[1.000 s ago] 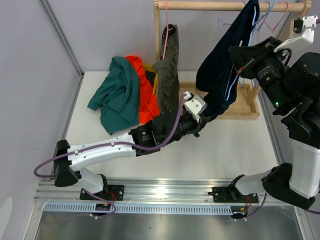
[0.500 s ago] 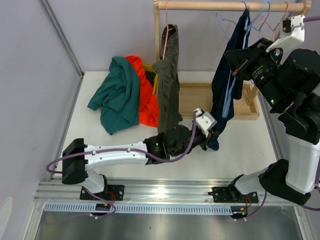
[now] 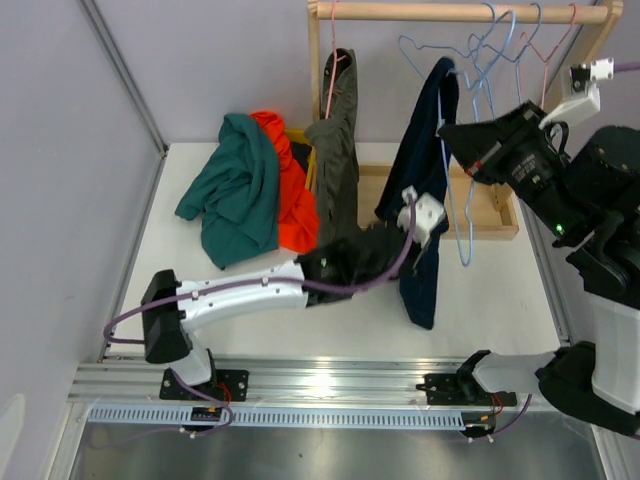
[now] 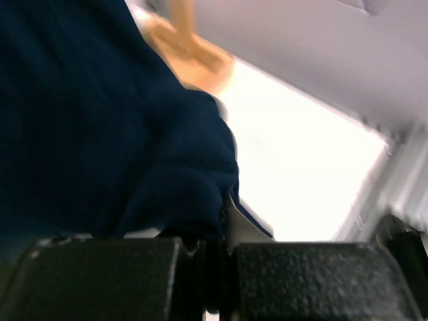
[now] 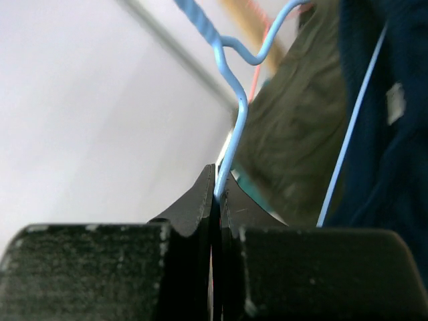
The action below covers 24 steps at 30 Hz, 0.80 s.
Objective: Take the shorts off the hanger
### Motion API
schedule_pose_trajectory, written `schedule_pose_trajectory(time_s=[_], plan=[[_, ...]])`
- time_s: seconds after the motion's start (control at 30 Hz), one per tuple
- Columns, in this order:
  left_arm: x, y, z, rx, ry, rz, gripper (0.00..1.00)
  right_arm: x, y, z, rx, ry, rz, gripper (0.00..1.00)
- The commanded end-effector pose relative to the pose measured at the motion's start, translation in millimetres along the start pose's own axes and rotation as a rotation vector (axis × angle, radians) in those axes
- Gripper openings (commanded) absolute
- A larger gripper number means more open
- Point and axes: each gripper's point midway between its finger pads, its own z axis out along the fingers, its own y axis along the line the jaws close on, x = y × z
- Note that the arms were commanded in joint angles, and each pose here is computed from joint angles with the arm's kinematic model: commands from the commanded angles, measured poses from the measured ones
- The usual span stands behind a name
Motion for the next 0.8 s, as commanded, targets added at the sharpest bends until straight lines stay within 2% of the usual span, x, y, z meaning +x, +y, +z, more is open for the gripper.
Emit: schedule_pose_trajectory(time_s=[0.0,0.03,0.1,0.13,0.2,0.23,0.27,0.3,0.33,0.37,0.43,0.47,0.5,0.53,0.57,0.6,0.63,0.67,0.7,0.77], plan=[[-96,72,12,-0.134,-0.082,0.023,0.00,-13,42,-51,-0.239,-0.003,0.177,0.00],[-101,87,19,-0.160,-0.068,0.029,0.00,6,39,-48,-0.238,0.056,0.227,0.00],[-157,125,34,-0.216,-0.148,0.005,0.00,3,36,-73,-0.255,0.049,0.277,0.00],[-147,134,42,-0.217,-0.090,0.017,0.00,11,34,-80,-0.256,0.087,0.285,0.00],[-207,160,28,-0.247,-0.228,-0.013,0.00,7,33,-92,-0.253,0.087,0.298,0.00],[-200,165,38,-0.249,-0.213,-0.011,0.00,10,29,-95,-0.233,0.102,0.290,0.00],[-210,169,33,-0.244,-0.239,-0.014,0.00,1,32,-102,-0.243,0.077,0.268,0.00],[-203,171,33,-0.248,-0.222,-0.020,0.00,-2,31,-103,-0.238,0.071,0.253,0.00],[-227,168,4,-0.239,-0.274,-0.033,0.00,2,30,-96,-0.227,0.087,0.231,0.00],[-224,156,0,-0.215,-0.279,-0.040,0.00,-4,32,-97,-0.238,0.069,0.189,0.00],[-182,137,-3,-0.201,-0.200,-0.013,0.00,0,25,-76,-0.186,0.077,0.146,0.00],[-218,129,-52,-0.194,-0.303,-0.028,0.00,0,23,-68,-0.171,0.074,0.121,0.00],[-205,103,-59,-0.166,-0.295,-0.031,0.00,-6,24,-65,-0.171,0.052,0.079,0.00],[-208,89,-77,-0.139,-0.314,-0.038,0.00,-10,19,-55,-0.136,0.029,0.059,0.00],[-210,60,-110,-0.073,-0.334,-0.050,0.00,-5,16,-32,-0.111,0.045,0.033,0.00],[-184,55,-113,-0.107,-0.284,-0.040,0.00,-6,15,-14,-0.095,0.040,0.005,0.00],[-184,44,-129,-0.090,-0.291,-0.048,0.00,-7,16,-5,-0.095,0.040,-0.004,0.00],[-194,22,-165,-0.023,-0.328,-0.047,0.00,-6,15,3,-0.096,0.043,-0.011,0.00],[-188,24,-177,-0.076,-0.331,-0.046,0.00,-15,8,13,-0.071,0.013,-0.013,0.00],[-178,4,-210,-0.053,-0.336,-0.010,0.00,-3,2,36,-0.098,0.074,0.009,0.00]])
